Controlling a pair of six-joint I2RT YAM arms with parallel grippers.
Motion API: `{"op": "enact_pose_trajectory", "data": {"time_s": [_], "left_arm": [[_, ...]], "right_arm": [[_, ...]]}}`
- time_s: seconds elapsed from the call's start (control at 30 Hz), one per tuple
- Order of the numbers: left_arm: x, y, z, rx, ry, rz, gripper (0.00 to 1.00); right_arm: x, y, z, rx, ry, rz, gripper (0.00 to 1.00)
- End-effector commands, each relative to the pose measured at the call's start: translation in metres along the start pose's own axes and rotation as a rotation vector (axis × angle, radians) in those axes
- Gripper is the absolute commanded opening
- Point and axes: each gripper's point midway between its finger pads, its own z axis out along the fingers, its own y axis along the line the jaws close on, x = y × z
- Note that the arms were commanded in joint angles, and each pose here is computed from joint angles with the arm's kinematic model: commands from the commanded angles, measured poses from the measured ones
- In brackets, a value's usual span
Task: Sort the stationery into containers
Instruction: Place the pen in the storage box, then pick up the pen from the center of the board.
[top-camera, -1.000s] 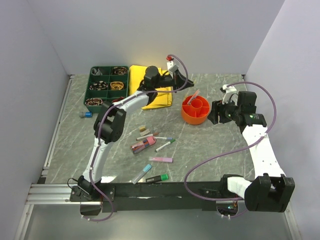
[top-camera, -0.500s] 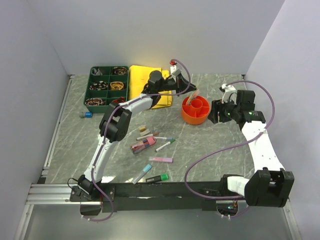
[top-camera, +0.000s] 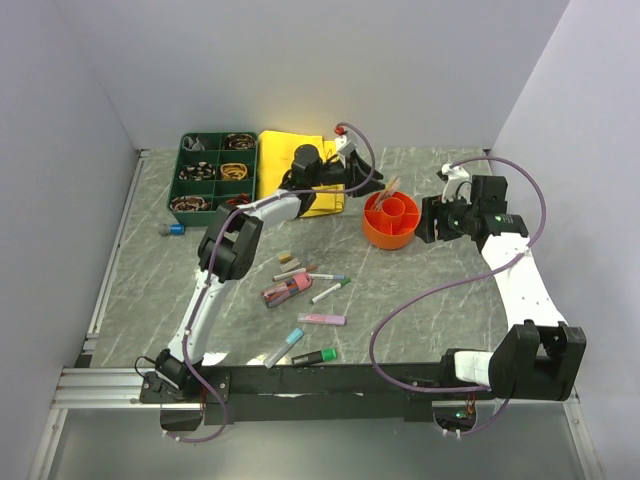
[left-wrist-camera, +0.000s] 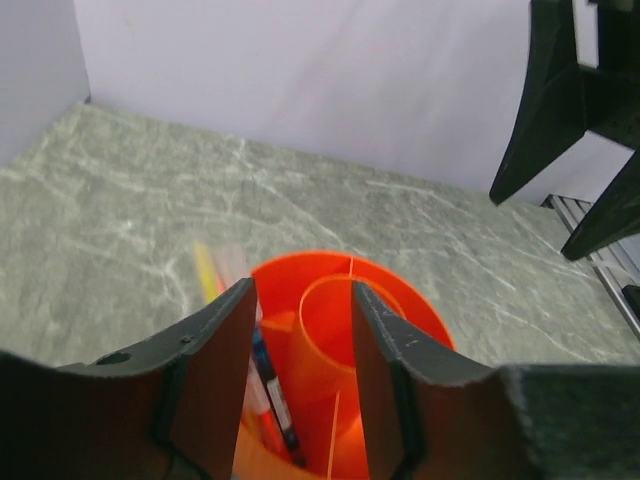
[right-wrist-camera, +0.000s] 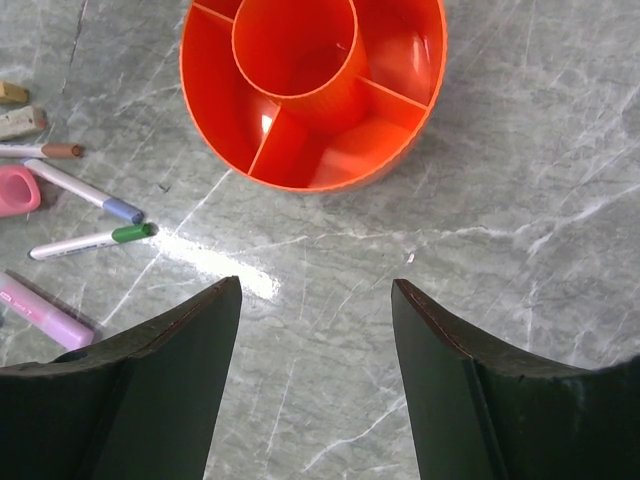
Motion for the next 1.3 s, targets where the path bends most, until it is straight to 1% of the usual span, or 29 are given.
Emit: {"op": "enact_pose_trajectory", "data": {"time_s": [0.0, 0.03, 0.1, 0.13, 0.17, 0.2, 0.23, 0.27, 0.3, 0.33, 0.37, 0.4, 0.43, 0.5, 0.53, 0.6, 0.63, 0.7, 0.73, 0.83, 0.97, 1.27], "left_arm": [[-0.058, -0.019, -0.014, 0.03, -0.051, 0.092, 0.49], [-0.078, -0.027, -0.018, 0.031, -0.063, 0.125, 0.5], [-0.076, -0.026, -0.034, -0.007, -0.029, 0.102, 0.53], [-0.084, -0.035, -0.044, -0.019, -0.016, 0.132, 0.53], [-0.083, -0.039, -0.051, -0.027, 0.008, 0.132, 0.54], [-0.072, -0.037, -0.062, -0.055, 0.064, 0.133, 0.55], [-0.086, -0.052, -0.071, -0.062, 0.081, 0.165, 0.56], [-0.067, -0.054, -0.083, -0.095, 0.136, 0.144, 0.57], [-0.042, -0.057, -0.097, -0.12, 0.24, 0.141, 0.58], [-0.045, -0.07, -0.108, -0.135, 0.279, 0.155, 0.59], [-0.039, -0.076, -0.116, -0.143, 0.325, 0.157, 0.6], [-0.026, -0.077, -0.129, -0.163, 0.397, 0.19, 0.6], [-0.01, -0.091, -0.146, -0.18, 0.481, 0.124, 0.6], [0.009, -0.093, -0.167, -0.247, 0.583, 0.095, 0.62], [0.025, -0.102, -0.18, -0.259, 0.657, 0.036, 0.62], [0.045, -0.103, -0.192, -0.29, 0.747, 0.016, 0.6], [0.061, -0.095, -0.202, -0.348, 0.818, 0.001, 0.6], [0.082, -0.098, -0.21, -0.365, 0.913, -0.033, 0.58], [0.093, -0.09, -0.215, -0.401, 0.959, -0.043, 0.58], [0.11, -0.082, -0.218, -0.436, 1.008, -0.069, 0.57], [0.12, -0.075, -0.214, -0.461, 1.017, -0.064, 0.57], [0.145, -0.087, -0.21, -0.416, 1.07, -0.08, 0.55]], "right_arm": [[-0.035, 0.0, -0.007, 0.007, -0.086, -0.03, 0.7], [-0.038, 0.0, -0.007, 0.005, -0.093, -0.032, 0.7], [-0.041, 0.001, -0.007, -0.003, -0.1, -0.03, 0.7], [-0.045, 0.001, -0.007, -0.003, -0.11, -0.034, 0.7], [-0.046, 0.001, -0.007, -0.004, -0.114, -0.029, 0.7], [-0.049, 0.002, -0.007, -0.012, -0.121, -0.033, 0.7], [-0.051, 0.003, -0.006, -0.017, -0.125, -0.035, 0.7], [-0.052, 0.004, -0.006, -0.021, -0.127, -0.038, 0.7], [-0.055, 0.005, -0.006, -0.024, -0.132, -0.044, 0.7], [-0.056, 0.006, -0.007, -0.029, -0.135, -0.05, 0.7], [-0.056, 0.008, -0.006, -0.034, -0.132, -0.057, 0.7], [-0.055, 0.009, -0.006, -0.037, -0.132, -0.06, 0.7], [-0.055, 0.01, -0.006, -0.04, -0.133, -0.064, 0.7], [-0.05, 0.013, -0.004, -0.047, -0.13, -0.065, 0.7], [-0.048, 0.014, -0.003, -0.05, -0.128, -0.064, 0.7], [-0.044, 0.019, -0.003, -0.064, -0.127, -0.061, 0.7], [-0.043, 0.022, -0.003, -0.069, -0.126, -0.065, 0.7], [-0.04, 0.024, -0.004, -0.072, -0.123, -0.064, 0.7], [-0.039, 0.024, -0.004, -0.074, -0.12, -0.064, 0.7], [-0.039, 0.025, -0.005, -0.075, -0.117, -0.071, 0.7], [-0.038, 0.025, -0.008, -0.07, -0.12, -0.078, 0.7], [-0.025, 0.027, -0.01, -0.068, -0.103, -0.088, 0.7]]}}
